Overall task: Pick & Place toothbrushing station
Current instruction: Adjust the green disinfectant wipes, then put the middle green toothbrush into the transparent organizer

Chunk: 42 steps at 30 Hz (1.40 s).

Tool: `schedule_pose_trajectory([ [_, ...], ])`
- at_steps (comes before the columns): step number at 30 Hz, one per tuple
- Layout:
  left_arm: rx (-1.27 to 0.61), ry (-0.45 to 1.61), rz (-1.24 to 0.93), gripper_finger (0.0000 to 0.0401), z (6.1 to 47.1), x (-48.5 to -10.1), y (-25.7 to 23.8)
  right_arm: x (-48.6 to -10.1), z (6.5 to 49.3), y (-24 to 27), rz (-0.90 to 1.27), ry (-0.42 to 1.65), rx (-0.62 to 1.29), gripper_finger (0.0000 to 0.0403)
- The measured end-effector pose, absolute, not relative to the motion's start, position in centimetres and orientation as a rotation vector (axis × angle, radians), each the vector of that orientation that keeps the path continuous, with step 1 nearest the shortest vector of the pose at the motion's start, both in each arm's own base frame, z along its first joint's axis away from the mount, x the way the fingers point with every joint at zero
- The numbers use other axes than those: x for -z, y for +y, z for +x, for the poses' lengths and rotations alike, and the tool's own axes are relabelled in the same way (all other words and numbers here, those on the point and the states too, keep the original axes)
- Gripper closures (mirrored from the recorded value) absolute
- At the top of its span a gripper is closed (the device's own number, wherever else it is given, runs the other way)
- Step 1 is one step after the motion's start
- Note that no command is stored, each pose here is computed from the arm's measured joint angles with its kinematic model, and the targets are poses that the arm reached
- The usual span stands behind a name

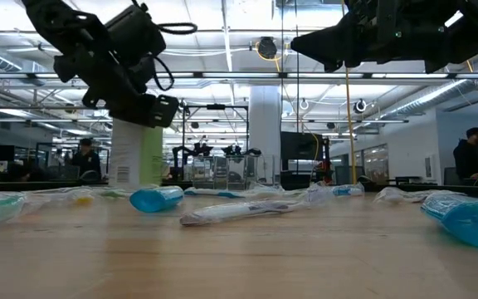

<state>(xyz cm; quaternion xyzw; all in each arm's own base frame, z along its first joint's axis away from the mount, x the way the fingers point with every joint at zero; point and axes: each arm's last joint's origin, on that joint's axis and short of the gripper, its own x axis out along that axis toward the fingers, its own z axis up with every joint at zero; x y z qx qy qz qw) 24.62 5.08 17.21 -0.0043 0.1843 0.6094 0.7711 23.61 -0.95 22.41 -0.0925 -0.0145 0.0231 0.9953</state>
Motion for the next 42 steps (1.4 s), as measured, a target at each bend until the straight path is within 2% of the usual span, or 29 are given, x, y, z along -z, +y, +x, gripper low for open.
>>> schedule_pose_trajectory([
  [4, -1.168, 0.518, -0.02, 0.03, 24.7, -17.2, 5.5, -22.4, 23.6, -0.9, -0.185, -0.029, -0.046, 0.0348],
  [11, -0.629, 0.677, -0.059, 0.0299, 25.1, -17.9, 4.1, -22.4, 23.6, -0.9, -0.186, -0.029, -0.047, 0.0348],
  [15, -0.421, 0.743, -0.018, 0.0299, 24.8, -18.0, 3.4, -22.4, 23.6, -1.0, -0.186, -0.029, -0.046, 0.0348],
  [22, -0.271, 0.885, 0.06, 0.0292, 24.0, -17.2, 3.0, -22.4, 23.6, -1.0, -0.166, -0.028, -0.047, 0.0348],
  [27, -0.175, 0.963, 0.031, 0.0246, 23.5, -16.7, 2.7, -22.4, 23.6, -1.0, -0.166, -0.028, -0.047, 0.0348],
  [33, -0.114, 1.023, 0.116, 0.0197, 23.1, -16.4, 2.6, -22.4, 23.6, -1.0, -0.166, -0.028, -0.047, 0.0348],
  [42, -0.046, 1.049, 0.083, 0.019, 24.1, -14.4, 2.6, -22.4, 23.6, -1.0, -0.166, -0.027, -0.047, 0.0348],
])
